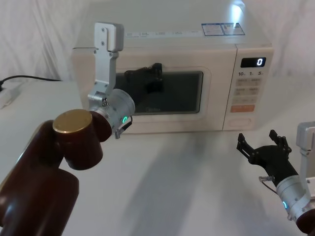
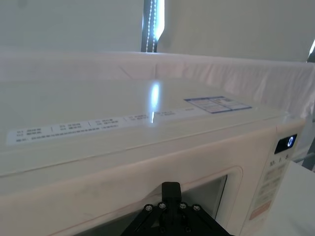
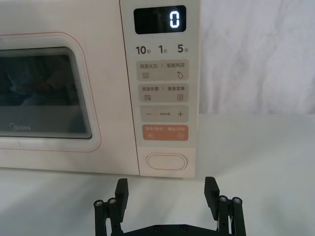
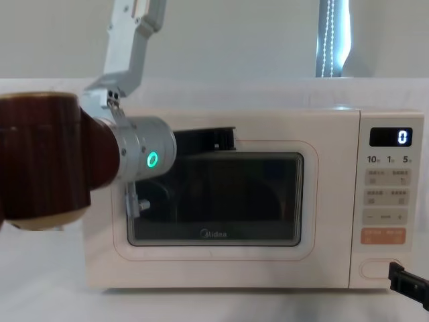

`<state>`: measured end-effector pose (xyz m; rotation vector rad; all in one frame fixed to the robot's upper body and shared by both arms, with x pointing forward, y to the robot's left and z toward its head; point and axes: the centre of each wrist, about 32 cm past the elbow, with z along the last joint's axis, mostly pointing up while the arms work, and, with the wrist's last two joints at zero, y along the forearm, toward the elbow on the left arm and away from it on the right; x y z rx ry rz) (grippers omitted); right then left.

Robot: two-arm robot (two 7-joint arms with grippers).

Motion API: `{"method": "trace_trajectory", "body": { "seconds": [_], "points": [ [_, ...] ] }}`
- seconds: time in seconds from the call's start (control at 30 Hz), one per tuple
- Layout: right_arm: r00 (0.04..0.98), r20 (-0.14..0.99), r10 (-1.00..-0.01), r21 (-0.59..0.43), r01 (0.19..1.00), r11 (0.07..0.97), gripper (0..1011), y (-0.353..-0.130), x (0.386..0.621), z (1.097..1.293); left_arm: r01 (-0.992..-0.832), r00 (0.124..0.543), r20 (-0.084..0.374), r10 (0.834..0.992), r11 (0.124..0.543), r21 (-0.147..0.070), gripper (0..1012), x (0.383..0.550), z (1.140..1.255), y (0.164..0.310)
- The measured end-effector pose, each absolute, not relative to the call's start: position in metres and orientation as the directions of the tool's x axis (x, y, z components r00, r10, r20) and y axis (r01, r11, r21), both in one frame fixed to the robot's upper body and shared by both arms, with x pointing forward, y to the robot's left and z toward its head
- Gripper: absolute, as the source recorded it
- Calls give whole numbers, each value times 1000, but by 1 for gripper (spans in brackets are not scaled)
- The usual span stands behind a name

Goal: Press the button to open the microwave door with one hand; close the microwave door with the other hand.

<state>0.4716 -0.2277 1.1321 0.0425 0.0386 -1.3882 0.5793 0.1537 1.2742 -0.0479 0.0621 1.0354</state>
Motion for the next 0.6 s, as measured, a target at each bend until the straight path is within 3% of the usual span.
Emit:
{"method": "trace_trajectory", "body": {
  "seconds": [0.37,0.6],
  "points": [
    [181,-52,-982,7,983,181,1002,-228,472,1132,-887,461,-86,883,462,-4,0,555,1284,163],
    [181,-52,-982,7,983,181,1002,-228,472,1132,-928,372,-82,924,374,1,0,527,1278,179]
  ]
}}
